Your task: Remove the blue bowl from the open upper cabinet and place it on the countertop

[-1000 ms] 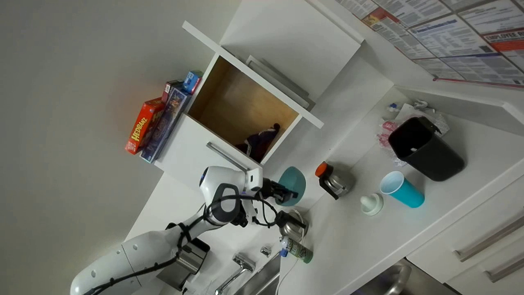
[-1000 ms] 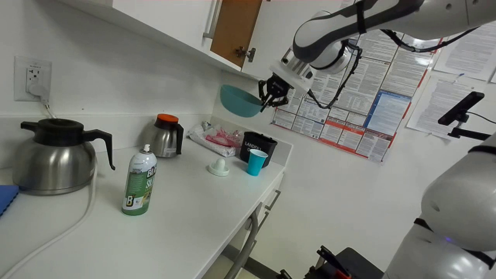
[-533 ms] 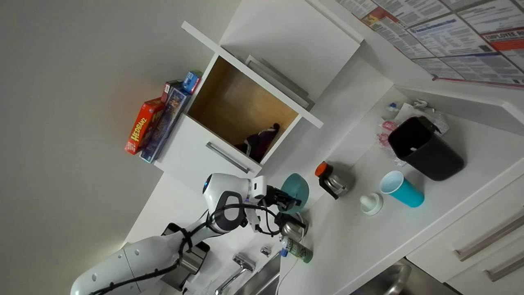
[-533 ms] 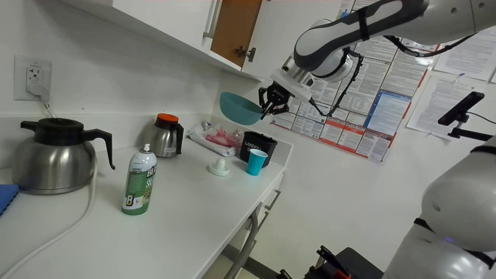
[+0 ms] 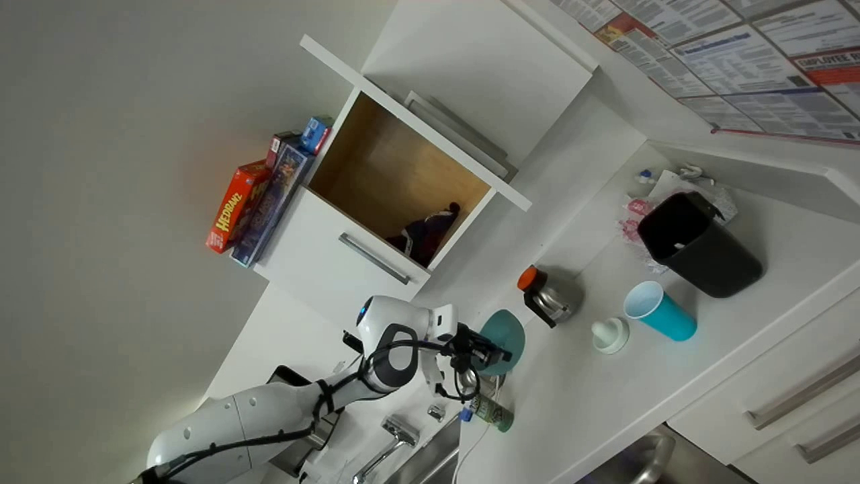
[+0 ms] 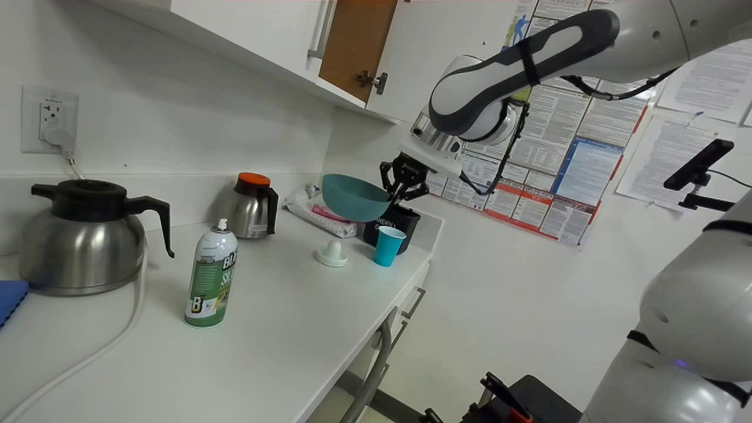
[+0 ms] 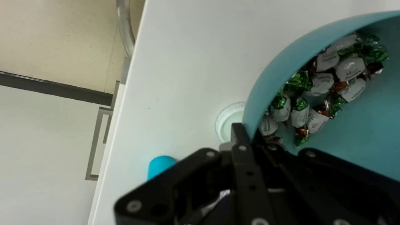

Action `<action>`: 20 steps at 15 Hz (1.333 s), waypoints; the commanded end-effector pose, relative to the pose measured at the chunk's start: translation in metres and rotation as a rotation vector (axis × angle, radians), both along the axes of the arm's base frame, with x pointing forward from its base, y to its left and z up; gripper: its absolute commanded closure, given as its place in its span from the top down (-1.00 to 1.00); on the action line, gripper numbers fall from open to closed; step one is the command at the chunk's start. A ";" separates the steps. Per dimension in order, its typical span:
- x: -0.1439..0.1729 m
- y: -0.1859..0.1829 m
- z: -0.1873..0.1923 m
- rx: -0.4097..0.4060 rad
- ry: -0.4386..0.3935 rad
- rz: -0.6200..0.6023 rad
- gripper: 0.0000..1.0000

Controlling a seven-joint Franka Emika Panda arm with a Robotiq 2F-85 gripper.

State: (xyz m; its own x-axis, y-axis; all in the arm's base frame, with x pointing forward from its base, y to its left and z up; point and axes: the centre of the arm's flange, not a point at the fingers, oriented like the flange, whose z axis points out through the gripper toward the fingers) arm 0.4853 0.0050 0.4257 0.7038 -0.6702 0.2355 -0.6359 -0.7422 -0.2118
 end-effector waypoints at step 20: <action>0.066 0.076 -0.176 -0.088 -0.031 0.198 -0.91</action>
State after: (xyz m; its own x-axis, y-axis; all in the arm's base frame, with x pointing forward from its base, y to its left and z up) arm 0.5330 0.0689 0.2492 0.8153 -0.4994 0.2931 -0.4723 -0.8663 -0.1624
